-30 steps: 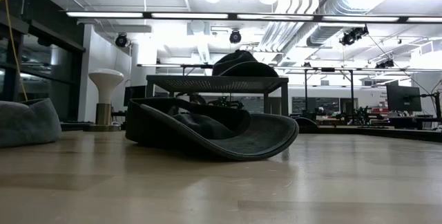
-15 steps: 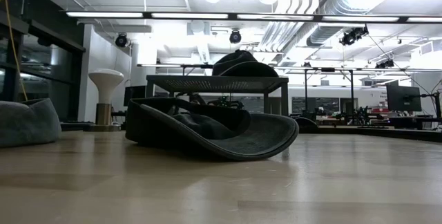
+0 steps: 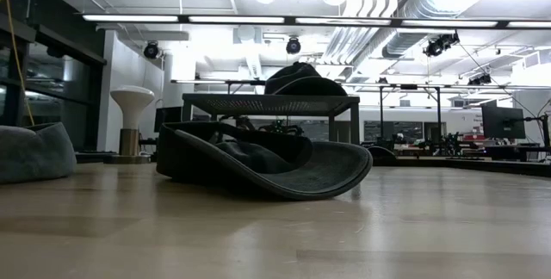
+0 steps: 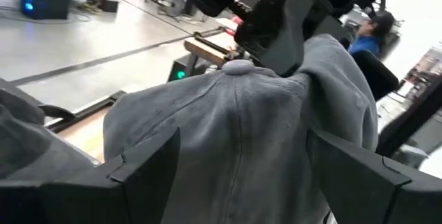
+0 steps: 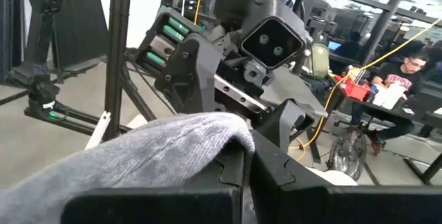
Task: Pick & Place hat
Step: Put the right gray cap on the shelf
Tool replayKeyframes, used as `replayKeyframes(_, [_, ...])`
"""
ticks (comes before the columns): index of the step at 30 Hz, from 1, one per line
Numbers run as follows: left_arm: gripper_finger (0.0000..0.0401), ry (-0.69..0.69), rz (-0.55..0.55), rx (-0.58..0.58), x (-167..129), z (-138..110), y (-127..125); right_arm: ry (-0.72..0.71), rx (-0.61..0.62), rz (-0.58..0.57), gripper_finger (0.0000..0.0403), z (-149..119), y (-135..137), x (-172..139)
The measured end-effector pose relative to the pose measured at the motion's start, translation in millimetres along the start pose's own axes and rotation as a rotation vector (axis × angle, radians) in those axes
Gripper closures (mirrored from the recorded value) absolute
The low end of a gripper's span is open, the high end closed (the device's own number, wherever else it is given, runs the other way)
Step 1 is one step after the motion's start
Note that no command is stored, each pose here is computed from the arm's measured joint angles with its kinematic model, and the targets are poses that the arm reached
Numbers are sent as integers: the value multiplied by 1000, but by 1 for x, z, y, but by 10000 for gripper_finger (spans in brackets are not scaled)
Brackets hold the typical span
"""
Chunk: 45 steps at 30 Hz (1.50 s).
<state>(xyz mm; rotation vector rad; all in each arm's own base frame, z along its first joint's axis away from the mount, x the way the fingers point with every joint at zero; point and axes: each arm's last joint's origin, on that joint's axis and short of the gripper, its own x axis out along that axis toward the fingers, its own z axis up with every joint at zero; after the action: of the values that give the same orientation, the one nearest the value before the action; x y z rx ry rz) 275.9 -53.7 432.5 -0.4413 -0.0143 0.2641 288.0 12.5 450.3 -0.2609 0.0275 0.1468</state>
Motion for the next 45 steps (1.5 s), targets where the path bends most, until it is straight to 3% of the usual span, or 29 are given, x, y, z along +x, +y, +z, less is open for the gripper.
replayKeyframes(6, [100, -14, 40, -42, 6, 0, 5, -2, -18, 5, 403, -1, -5, -1])
replayKeyframes(14, [108, 34, -9, -92, 28, -9, 12, -4, -40, 27, 403, -3, -11, -2])
replayKeyframes(24, [116, -21, -30, -120, 37, -8, 11, -6, -69, 65, 403, -5, -13, -2])
replayKeyframes(36, [230, -30, -31, -141, 37, -6, 11, -15, -79, 75, 403, -6, -19, -4])
replayKeyframes(45, [351, -31, -32, -121, 37, -6, 11, -17, -79, 85, 403, -6, -20, -4])
